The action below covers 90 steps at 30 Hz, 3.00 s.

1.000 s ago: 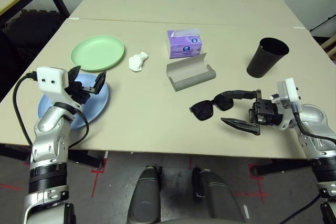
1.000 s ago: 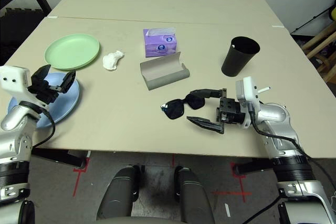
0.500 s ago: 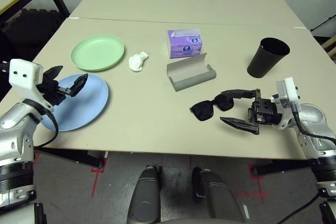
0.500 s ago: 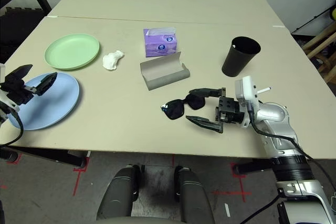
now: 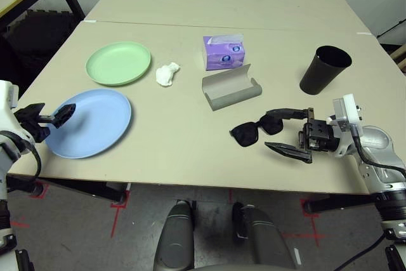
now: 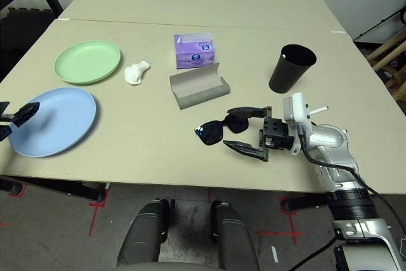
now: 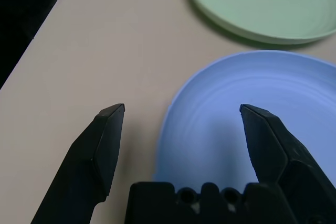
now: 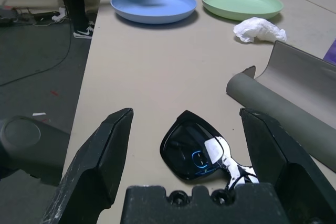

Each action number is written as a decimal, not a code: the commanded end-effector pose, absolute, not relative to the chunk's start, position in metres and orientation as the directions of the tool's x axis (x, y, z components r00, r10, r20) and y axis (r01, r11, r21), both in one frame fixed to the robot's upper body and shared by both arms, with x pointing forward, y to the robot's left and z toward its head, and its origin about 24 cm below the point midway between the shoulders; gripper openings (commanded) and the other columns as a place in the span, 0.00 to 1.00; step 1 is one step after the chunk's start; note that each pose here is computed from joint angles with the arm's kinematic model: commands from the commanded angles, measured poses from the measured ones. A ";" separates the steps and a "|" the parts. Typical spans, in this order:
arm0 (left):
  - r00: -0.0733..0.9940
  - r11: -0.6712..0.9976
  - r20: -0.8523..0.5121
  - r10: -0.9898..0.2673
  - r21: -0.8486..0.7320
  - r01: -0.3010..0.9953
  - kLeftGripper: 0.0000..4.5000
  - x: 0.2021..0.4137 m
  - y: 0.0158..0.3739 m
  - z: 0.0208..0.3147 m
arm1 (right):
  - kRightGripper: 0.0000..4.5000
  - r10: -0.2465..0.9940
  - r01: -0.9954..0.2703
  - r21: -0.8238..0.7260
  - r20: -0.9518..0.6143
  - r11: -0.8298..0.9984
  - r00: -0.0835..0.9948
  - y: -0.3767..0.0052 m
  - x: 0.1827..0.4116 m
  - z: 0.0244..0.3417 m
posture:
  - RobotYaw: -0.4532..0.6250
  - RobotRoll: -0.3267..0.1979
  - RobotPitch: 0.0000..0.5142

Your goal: Organize and tidy the items on the table.

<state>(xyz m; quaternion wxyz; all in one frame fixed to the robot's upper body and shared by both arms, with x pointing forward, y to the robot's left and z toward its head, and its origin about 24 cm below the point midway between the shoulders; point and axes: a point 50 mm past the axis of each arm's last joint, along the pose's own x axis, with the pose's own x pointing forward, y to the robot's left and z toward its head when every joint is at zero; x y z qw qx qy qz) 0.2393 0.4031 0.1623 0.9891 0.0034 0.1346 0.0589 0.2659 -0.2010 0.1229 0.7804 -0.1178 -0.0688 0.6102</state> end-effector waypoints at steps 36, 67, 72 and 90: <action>0.865 0.975 -0.483 0.135 -0.090 -0.203 0.01 0.215 0.414 0.142 | 1.00 0.972 -0.937 -0.275 -0.035 0.213 0.232 -0.192 0.264 0.126 | 0.59 0.62 0.31; 0.945 0.976 -0.325 0.034 -0.192 -0.101 0.01 0.234 0.400 0.195 | 1.00 0.971 -0.937 -0.277 -0.043 0.215 0.236 -0.190 0.266 0.123 | 0.59 0.62 0.31; 0.953 0.980 -0.300 0.032 -0.179 -0.089 0.01 0.249 0.397 0.201 | 1.00 0.971 -0.936 -0.277 -0.043 0.217 0.237 -0.190 0.266 0.123 | 0.59 0.62 0.30; 0.973 0.940 -0.172 0.153 -0.278 -0.197 0.01 0.329 0.377 0.202 | 1.00 0.971 -0.933 -0.284 -0.031 0.221 0.239 -0.187 0.265 0.126 | 0.57 0.62 0.31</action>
